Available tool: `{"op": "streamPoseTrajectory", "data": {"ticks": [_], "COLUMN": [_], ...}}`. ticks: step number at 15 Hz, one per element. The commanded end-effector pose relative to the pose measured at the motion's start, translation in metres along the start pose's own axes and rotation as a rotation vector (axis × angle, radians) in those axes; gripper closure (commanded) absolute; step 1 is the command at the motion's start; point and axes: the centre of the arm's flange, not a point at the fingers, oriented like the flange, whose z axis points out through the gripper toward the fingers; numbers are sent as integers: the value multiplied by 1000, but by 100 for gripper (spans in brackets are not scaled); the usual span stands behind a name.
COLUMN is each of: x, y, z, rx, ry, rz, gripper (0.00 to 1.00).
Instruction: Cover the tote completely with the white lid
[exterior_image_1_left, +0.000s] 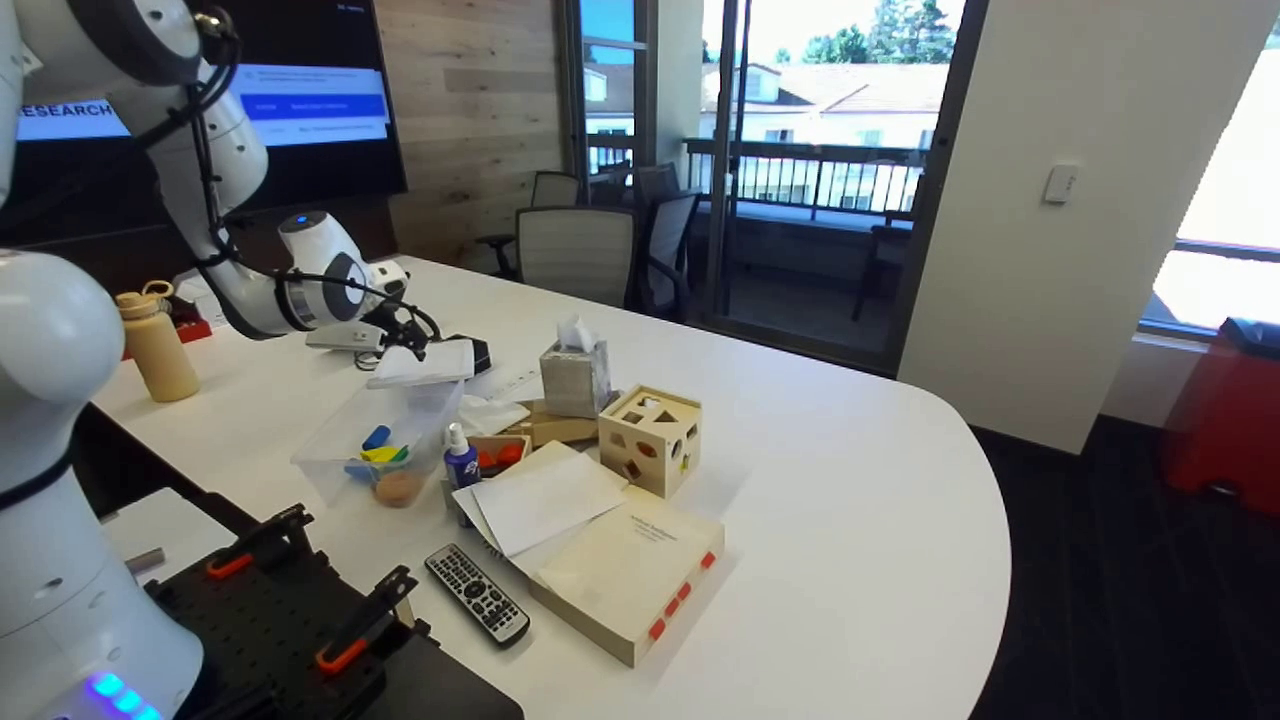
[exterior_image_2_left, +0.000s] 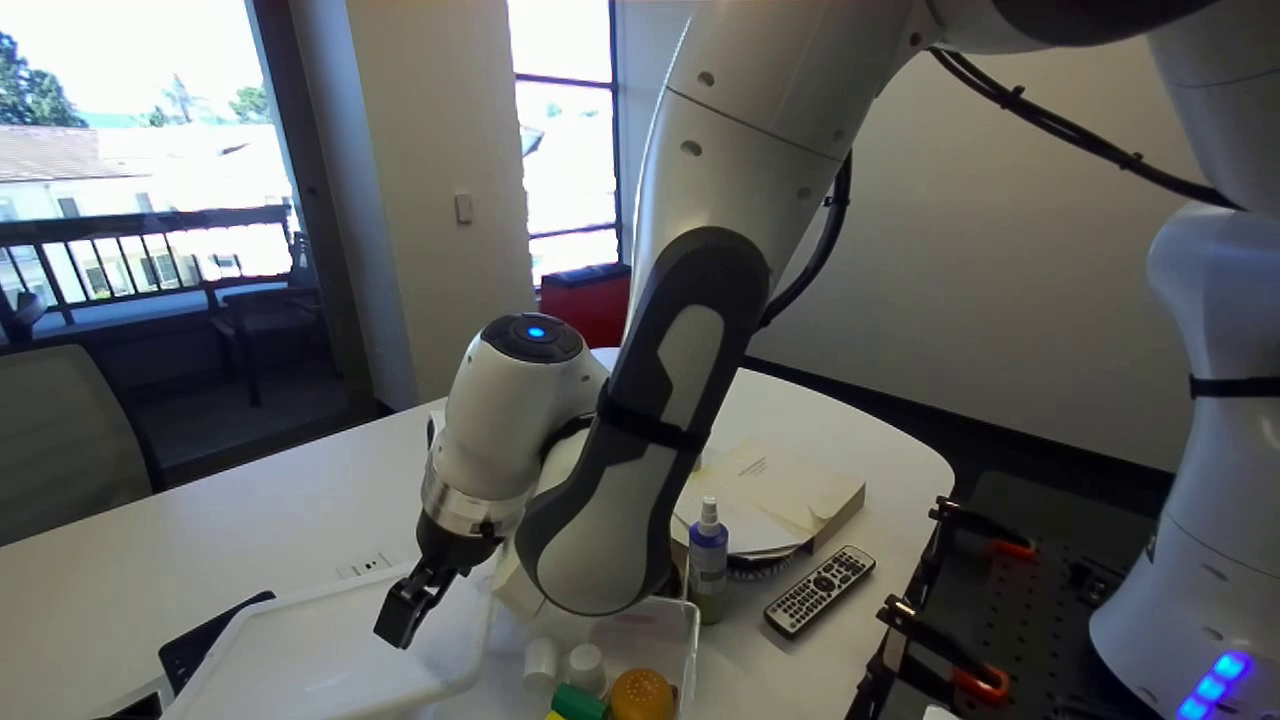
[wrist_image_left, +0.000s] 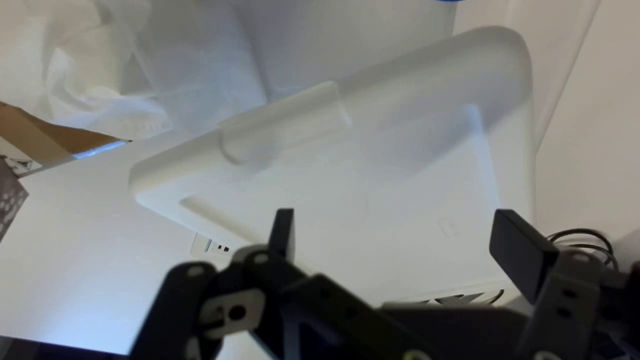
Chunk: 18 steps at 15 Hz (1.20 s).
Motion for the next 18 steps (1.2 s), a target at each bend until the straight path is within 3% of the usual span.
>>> {"op": "streamPoseTrajectory", "data": {"ticks": [1, 10, 18], "x": [14, 10, 0], "y": [5, 17, 9], "z": [16, 38, 36], "rx": [-42, -129, -212], "ry": [22, -45, -183], "rz": [18, 23, 22], "gripper": [0, 0, 0]}}
